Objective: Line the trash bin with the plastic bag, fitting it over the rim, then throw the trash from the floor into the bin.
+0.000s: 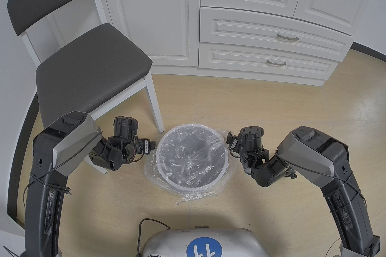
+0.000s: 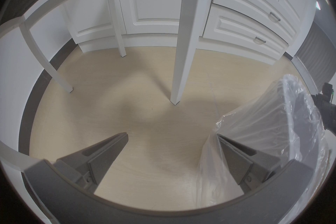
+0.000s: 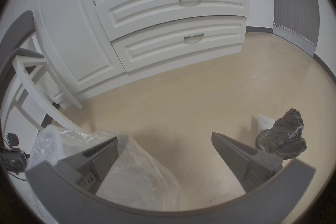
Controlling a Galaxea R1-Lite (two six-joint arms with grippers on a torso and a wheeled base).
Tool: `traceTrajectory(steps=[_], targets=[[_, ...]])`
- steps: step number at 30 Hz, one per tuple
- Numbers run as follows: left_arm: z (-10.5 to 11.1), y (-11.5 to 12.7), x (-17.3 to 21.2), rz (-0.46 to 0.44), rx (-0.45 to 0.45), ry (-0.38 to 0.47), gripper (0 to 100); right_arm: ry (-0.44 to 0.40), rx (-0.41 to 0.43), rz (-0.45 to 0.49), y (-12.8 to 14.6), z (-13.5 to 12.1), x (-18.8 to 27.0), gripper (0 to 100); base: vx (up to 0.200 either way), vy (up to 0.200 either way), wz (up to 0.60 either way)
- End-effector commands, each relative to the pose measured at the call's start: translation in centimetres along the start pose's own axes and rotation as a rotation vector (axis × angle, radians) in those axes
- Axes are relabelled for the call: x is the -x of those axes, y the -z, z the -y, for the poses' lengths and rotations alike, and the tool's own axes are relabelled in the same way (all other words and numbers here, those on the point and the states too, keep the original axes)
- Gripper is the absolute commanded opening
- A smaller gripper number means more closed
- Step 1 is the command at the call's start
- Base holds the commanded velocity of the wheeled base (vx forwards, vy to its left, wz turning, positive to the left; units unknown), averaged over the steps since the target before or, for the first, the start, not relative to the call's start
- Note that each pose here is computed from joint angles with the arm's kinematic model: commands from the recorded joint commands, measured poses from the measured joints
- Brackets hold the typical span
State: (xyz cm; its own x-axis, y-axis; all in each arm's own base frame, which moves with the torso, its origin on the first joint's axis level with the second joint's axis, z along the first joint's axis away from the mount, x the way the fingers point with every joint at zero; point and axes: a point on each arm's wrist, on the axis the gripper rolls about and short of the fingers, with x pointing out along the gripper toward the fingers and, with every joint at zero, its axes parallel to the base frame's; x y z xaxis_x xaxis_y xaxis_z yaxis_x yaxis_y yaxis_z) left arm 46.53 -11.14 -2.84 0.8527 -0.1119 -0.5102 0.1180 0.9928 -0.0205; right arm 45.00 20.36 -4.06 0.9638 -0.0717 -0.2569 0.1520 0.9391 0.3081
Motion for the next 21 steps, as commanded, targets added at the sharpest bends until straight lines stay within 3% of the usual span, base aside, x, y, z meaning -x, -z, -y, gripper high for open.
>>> traceTrajectory(steps=[1, 10, 12, 14, 18, 21], targets=[[-0.1, -0.3, 0.4, 0.001, -0.003, -0.003, 100, -0.001, 0.000, -0.001, 0.0, 0.0, 0.1, 100, 0.000, 0.000, 0.00], [-0.1, -2.4, 3.1, 0.039, 0.000, 0.028, 100, -0.041, -0.052, 0.088, -4.2, -0.9, 1.6, 100, 0.000, 0.000, 0.00], [-0.1, -3.0, 4.7, 0.038, -0.003, 0.083, 100, -0.039, -0.053, 0.105, -6.6, -0.8, 2.7, 100, 0.000, 0.000, 0.00], [-0.1, -3.0, 5.1, 0.033, -0.005, 0.101, 100, -0.039, -0.045, 0.103, -7.2, -0.6, 3.0, 100, 0.000, 0.000, 0.00], [-0.1, -3.2, 6.0, 0.028, -0.007, 0.139, 100, -0.014, 0.082, -0.040, -7.6, 2.1, 3.9, 100, 0.000, 0.000, 0.00], [-0.1, -3.2, 6.0, 0.028, -0.007, 0.139, 100, 0.017, 0.119, -0.125, -6.5, 2.8, 3.8, 100, 0.000, 0.000, 0.00]])
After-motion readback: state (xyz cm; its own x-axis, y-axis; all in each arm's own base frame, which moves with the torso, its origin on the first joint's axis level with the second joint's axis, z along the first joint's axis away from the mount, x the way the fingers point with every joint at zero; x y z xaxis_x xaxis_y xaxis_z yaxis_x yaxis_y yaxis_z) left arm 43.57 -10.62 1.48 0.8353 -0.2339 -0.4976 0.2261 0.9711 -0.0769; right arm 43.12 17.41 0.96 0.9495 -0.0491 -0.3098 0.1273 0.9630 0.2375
